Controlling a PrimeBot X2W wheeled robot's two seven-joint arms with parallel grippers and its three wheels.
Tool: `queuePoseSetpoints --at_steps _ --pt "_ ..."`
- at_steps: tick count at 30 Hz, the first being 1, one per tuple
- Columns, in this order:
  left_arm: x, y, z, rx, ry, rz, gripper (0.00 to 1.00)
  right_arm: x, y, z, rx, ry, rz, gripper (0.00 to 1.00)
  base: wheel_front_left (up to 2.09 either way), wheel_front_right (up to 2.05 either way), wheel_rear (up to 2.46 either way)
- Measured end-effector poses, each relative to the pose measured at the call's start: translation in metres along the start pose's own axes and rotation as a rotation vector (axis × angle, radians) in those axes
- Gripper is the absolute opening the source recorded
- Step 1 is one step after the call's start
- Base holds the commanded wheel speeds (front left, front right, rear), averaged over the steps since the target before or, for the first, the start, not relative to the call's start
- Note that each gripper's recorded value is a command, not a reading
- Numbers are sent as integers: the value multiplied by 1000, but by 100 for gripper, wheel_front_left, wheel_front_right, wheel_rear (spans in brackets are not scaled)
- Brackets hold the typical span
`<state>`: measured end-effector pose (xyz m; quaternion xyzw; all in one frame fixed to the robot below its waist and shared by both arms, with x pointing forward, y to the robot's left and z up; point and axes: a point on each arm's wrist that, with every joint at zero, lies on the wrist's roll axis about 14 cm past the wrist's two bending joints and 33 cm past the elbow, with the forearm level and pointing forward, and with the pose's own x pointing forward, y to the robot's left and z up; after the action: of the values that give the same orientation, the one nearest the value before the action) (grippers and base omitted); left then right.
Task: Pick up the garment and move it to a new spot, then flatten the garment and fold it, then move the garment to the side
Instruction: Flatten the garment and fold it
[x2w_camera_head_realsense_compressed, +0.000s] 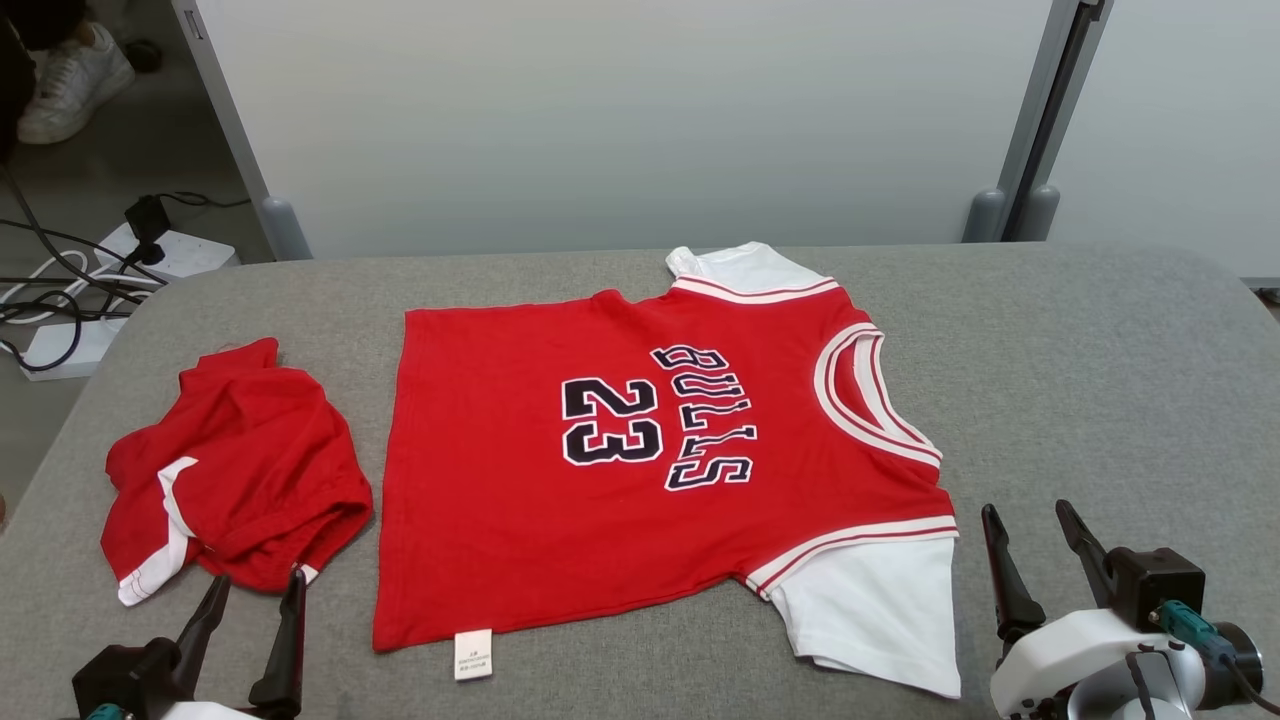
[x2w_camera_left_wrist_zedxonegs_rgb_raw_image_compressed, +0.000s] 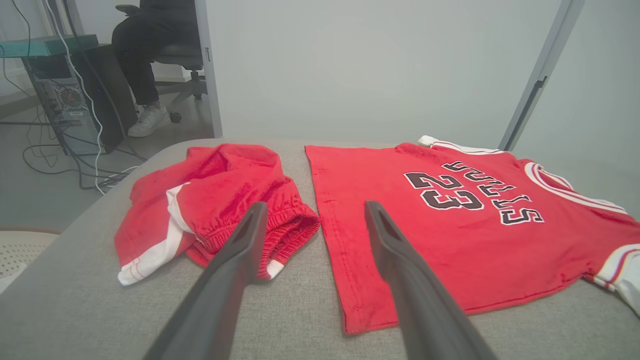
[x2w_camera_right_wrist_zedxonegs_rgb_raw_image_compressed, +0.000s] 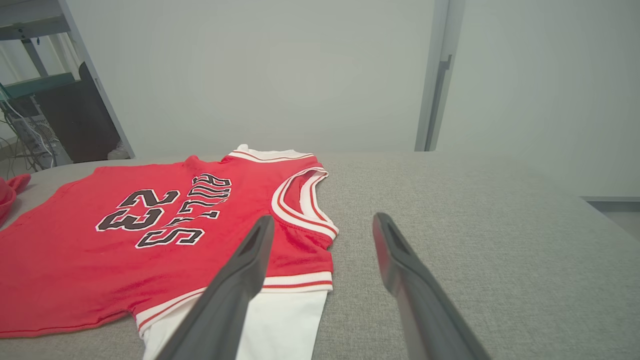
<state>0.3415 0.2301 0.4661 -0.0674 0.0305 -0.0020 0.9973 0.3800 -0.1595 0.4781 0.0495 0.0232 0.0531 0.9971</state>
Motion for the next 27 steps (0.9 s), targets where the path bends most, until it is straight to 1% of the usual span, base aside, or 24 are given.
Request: queuePoseSetpoints --at_steps 6,13,17,22,27 --pt "1 -8 -11 -11 31 -15 100 1 1 -8 1 23 2 100 0 0 0" --pt "-1 -19 -27 -22 85 -51 100 -12 13 -57 8 174 38 100 0 0 0" --pt "-7 -21 -38 -13 123 -70 100 -23 10 -83 52 257 19 100 0 0 0" --pt "-10 -25 -43 -10 140 -87 100 -30 19 -105 70 337 38 100 0 0 0" --pt "-11 -19 -43 -3 147 -79 100 -35 27 -119 86 386 56 100 0 0 0"
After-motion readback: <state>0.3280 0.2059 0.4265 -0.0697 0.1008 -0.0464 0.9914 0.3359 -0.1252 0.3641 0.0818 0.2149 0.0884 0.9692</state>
